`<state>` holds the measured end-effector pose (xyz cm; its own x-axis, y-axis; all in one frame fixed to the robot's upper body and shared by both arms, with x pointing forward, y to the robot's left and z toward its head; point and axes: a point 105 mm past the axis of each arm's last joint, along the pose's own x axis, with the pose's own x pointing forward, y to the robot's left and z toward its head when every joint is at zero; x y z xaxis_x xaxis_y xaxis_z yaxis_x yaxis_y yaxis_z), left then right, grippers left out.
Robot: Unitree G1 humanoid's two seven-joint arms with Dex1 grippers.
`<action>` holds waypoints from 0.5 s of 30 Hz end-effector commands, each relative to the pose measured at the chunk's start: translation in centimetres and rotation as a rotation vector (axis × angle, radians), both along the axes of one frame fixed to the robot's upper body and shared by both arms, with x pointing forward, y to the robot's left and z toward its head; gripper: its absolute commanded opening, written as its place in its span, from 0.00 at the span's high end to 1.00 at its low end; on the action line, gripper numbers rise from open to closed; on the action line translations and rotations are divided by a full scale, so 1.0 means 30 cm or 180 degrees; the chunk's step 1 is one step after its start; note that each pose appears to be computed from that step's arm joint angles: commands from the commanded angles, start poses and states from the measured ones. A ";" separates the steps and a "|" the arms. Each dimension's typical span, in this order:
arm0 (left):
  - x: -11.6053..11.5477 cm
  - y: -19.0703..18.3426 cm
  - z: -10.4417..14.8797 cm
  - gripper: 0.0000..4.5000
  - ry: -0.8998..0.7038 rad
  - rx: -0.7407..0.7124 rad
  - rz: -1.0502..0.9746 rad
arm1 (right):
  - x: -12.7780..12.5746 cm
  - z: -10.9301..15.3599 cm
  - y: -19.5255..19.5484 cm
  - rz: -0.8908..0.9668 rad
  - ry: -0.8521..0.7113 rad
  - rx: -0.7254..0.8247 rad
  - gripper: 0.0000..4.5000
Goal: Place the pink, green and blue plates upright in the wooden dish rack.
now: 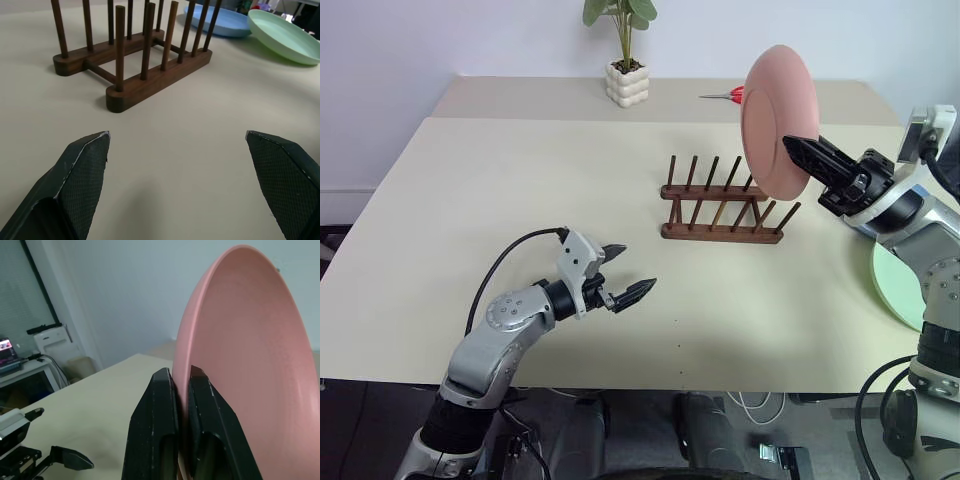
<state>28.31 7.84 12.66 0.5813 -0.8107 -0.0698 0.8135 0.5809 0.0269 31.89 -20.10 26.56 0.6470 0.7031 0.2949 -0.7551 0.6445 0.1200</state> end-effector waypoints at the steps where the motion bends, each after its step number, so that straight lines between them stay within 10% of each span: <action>1: -0.003 0.001 0.019 0.01 -0.0115 -0.0039 0.0016 | -0.004 0.052 -0.031 -0.0092 -0.0135 0.0102 1.00; 15: -0.006 0.005 0.018 0.01 -0.0130 -0.0093 0.0056 | -0.012 0.130 -0.096 -0.0133 -0.0299 0.0561 1.00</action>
